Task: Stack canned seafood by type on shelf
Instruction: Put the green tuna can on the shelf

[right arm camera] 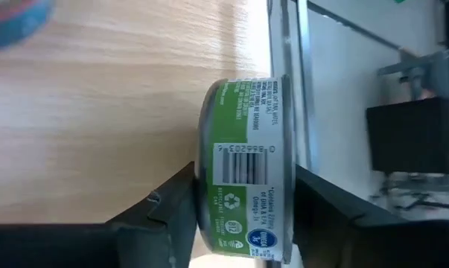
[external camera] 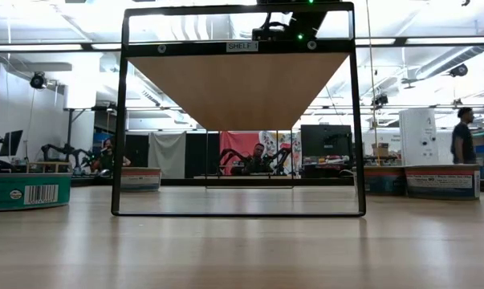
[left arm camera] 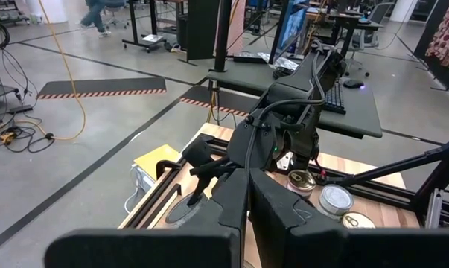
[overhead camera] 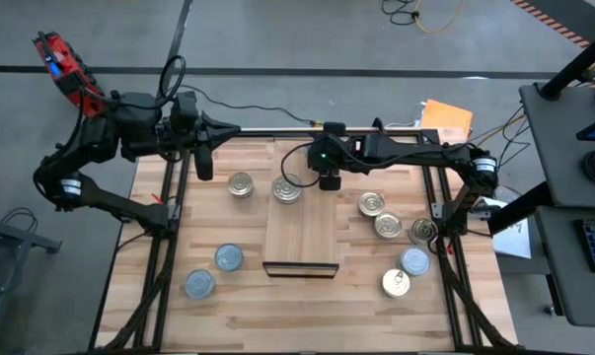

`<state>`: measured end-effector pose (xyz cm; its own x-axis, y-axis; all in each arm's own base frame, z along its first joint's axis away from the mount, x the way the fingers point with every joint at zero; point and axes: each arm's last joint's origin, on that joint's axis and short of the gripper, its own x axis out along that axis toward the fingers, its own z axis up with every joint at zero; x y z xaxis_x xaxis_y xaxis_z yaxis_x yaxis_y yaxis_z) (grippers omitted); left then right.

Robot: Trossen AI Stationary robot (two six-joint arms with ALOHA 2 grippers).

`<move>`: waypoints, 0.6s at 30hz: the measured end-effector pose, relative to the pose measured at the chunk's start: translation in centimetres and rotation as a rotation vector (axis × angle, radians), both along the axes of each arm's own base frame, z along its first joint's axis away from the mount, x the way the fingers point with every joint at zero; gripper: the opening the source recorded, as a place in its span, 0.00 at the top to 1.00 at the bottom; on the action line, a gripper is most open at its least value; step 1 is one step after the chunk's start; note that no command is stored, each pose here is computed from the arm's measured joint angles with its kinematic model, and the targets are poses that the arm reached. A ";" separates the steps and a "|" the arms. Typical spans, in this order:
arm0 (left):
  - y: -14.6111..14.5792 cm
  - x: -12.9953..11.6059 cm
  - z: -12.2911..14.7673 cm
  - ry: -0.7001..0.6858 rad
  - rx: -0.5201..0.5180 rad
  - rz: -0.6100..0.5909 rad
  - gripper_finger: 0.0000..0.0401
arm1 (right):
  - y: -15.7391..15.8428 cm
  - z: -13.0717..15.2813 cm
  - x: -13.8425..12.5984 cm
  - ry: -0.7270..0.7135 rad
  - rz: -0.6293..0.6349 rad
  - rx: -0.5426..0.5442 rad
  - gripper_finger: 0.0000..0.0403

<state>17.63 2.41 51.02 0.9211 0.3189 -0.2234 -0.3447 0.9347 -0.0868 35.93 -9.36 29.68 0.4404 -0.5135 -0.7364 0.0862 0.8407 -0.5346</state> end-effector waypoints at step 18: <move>0.0 0.0 0.0 0.001 -0.001 -0.001 1.00 | 0.3 0.4 -0.7 -0.038 -0.070 0.082 0.35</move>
